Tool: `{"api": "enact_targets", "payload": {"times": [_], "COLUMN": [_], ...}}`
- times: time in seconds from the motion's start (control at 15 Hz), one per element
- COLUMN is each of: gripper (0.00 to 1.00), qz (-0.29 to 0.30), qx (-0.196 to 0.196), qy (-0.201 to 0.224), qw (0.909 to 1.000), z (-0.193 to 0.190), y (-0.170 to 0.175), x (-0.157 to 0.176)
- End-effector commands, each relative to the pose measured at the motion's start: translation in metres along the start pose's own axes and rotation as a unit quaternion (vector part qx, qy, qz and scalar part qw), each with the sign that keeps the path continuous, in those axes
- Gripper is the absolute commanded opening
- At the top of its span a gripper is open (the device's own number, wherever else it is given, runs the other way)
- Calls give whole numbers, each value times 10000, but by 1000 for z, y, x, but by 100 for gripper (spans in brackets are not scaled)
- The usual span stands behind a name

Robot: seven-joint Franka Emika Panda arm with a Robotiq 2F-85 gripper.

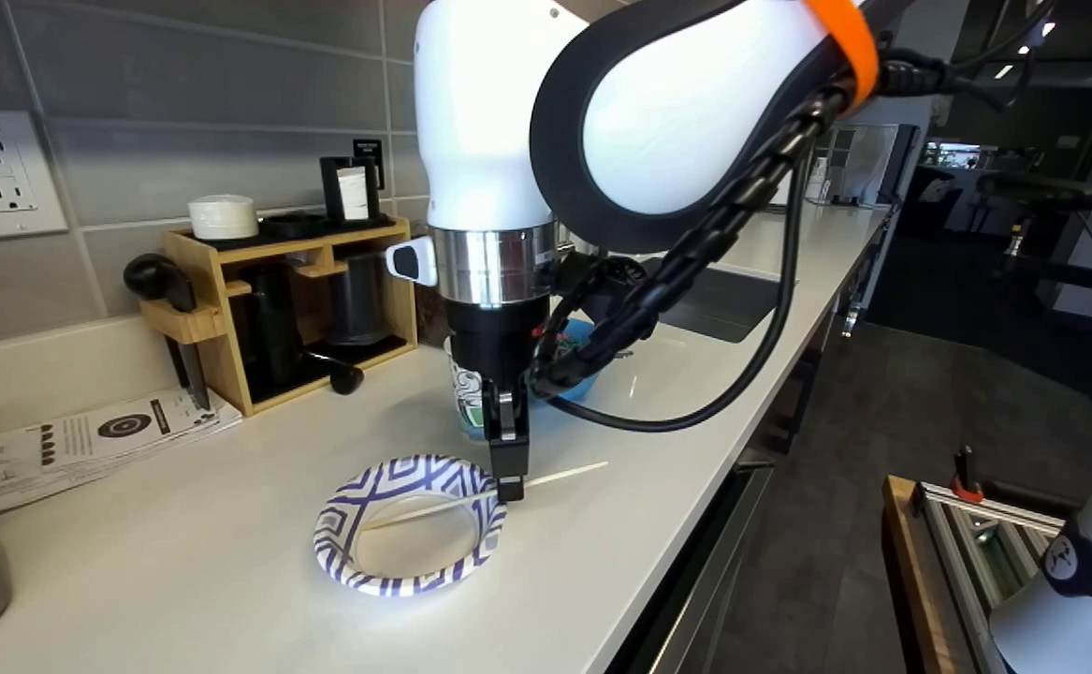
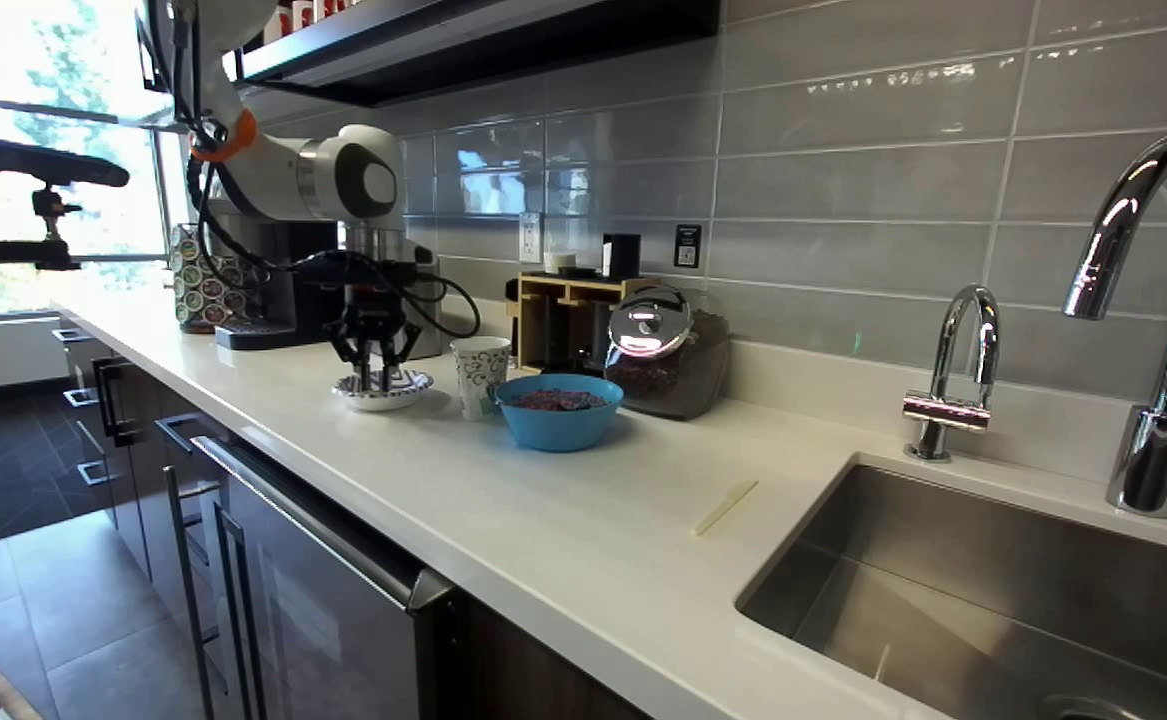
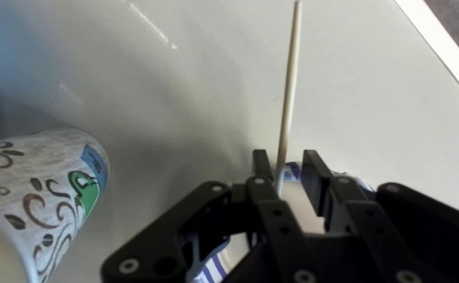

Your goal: Pick up the chopstick and place it in the white paper bowl

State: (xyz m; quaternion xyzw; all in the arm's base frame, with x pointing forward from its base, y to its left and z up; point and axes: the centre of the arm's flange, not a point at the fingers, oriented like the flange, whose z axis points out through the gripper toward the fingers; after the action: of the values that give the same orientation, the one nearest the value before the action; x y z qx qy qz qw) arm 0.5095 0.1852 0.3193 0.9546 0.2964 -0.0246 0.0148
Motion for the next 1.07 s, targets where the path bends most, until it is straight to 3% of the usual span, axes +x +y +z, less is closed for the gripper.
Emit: {"api": "enact_targets", "payload": {"times": [0.0, 0.2, 0.27, 0.33, 0.6, 0.87, 1.0], "gripper": [60, 78, 91, 98, 100, 100, 100], "qz": [48, 51, 66, 105, 407, 1163, 1658], "qx": [-54, -57, -25, 13, 69, -403, -236], "qy": [125, 173, 206, 246, 444, 602, 512], "qw": [9999, 9998, 9998, 9996, 9982, 9906, 9846], "z": [7, 2, -3, -14, -78, -159, -193], "y": [-2, -4, -7, -12, -33, -34, -33], "x": [-2, -1, -1, -1, -9, -56, -87]}}
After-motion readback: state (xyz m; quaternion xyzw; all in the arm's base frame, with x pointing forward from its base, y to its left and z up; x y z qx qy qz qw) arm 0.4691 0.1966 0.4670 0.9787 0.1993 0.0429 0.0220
